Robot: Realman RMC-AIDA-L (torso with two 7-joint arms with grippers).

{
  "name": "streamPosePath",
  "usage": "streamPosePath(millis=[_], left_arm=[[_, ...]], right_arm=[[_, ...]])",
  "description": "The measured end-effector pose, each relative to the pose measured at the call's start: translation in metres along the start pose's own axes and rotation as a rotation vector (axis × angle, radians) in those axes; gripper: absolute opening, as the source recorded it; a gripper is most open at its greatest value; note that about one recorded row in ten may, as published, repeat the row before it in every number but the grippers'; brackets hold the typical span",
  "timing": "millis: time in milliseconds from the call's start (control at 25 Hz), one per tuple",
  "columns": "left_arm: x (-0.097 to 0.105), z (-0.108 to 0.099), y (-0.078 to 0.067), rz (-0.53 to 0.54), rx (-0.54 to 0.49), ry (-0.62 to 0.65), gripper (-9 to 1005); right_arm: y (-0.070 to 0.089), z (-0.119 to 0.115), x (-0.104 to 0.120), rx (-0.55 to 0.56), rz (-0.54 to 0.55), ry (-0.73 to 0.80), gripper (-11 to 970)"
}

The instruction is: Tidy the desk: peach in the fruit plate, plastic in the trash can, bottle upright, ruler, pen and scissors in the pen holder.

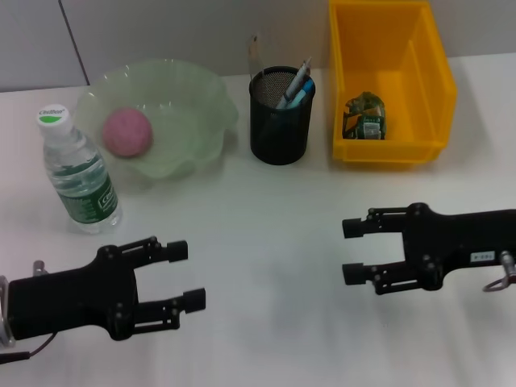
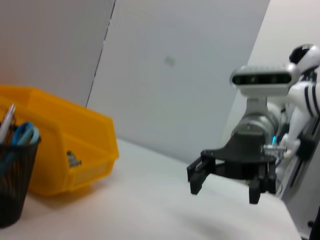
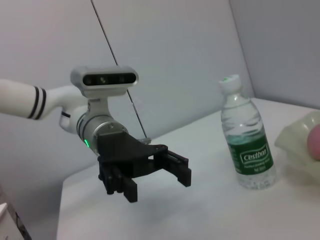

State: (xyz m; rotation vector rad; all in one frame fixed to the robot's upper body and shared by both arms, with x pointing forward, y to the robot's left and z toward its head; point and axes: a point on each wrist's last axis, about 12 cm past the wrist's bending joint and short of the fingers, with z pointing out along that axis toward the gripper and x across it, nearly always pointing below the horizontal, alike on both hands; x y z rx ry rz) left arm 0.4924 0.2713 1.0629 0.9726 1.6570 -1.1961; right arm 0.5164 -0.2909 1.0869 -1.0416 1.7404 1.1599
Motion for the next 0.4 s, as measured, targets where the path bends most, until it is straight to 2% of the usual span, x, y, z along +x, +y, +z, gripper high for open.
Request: streamPosePath(millis=[400], left_arm=[[0.000,0.003,0.003,0.018,0.007,0.042,805]], right_arm=[[0.001,0.014,0.009,0.015,-0.012,0.032,761]])
